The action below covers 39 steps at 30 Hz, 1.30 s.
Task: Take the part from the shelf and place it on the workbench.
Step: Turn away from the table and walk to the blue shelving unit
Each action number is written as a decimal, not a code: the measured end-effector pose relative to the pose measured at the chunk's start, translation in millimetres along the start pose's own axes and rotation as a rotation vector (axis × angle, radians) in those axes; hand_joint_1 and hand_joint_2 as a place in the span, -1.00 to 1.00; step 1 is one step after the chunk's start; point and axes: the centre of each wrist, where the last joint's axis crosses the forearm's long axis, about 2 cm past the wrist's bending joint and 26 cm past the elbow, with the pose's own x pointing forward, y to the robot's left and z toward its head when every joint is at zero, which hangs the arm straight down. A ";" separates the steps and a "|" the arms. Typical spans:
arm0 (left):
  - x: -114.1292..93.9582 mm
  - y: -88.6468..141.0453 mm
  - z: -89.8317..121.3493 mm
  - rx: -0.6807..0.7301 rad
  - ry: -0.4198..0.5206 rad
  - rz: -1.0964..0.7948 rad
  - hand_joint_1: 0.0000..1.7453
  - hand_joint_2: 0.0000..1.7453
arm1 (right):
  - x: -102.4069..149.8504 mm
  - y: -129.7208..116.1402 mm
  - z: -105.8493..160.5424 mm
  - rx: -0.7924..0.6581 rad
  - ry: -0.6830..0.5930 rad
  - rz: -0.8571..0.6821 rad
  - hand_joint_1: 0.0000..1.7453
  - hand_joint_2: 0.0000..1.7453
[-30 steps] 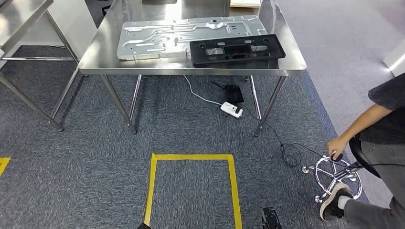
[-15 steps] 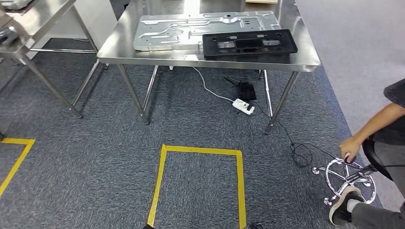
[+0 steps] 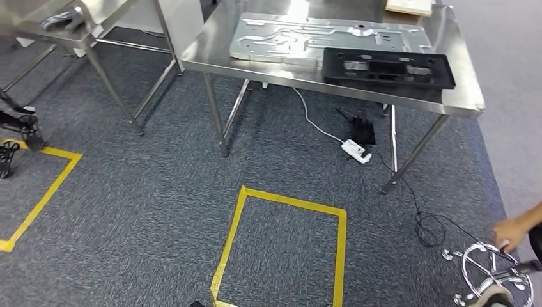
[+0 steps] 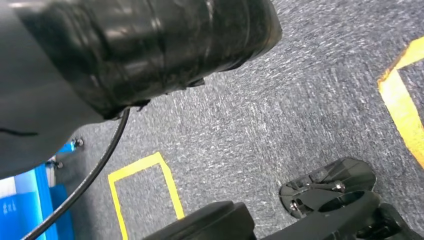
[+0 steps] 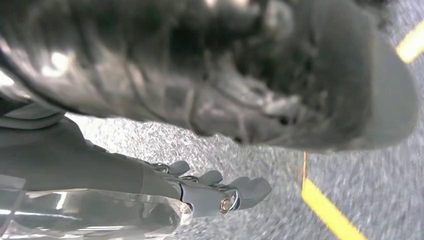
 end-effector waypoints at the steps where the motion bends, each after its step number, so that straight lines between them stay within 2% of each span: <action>1: -0.3 -0.4 0.1 -0.001 0.001 0.000 -1.00 -1.00 | -1.3 0.8 0.3 0.004 0.004 0.010 -1.00 -1.00; 19: -0.9 -2.6 0.8 -0.012 0.006 -0.012 -1.00 -1.00 | -2.1 3.6 0.7 0.020 0.002 0.112 -1.00 -1.00; 39: 0.8 -1.2 0.5 0.012 -0.014 -0.039 -1.00 -1.00 | 0.1 8.9 1.5 0.046 -0.003 0.152 -1.00 -1.00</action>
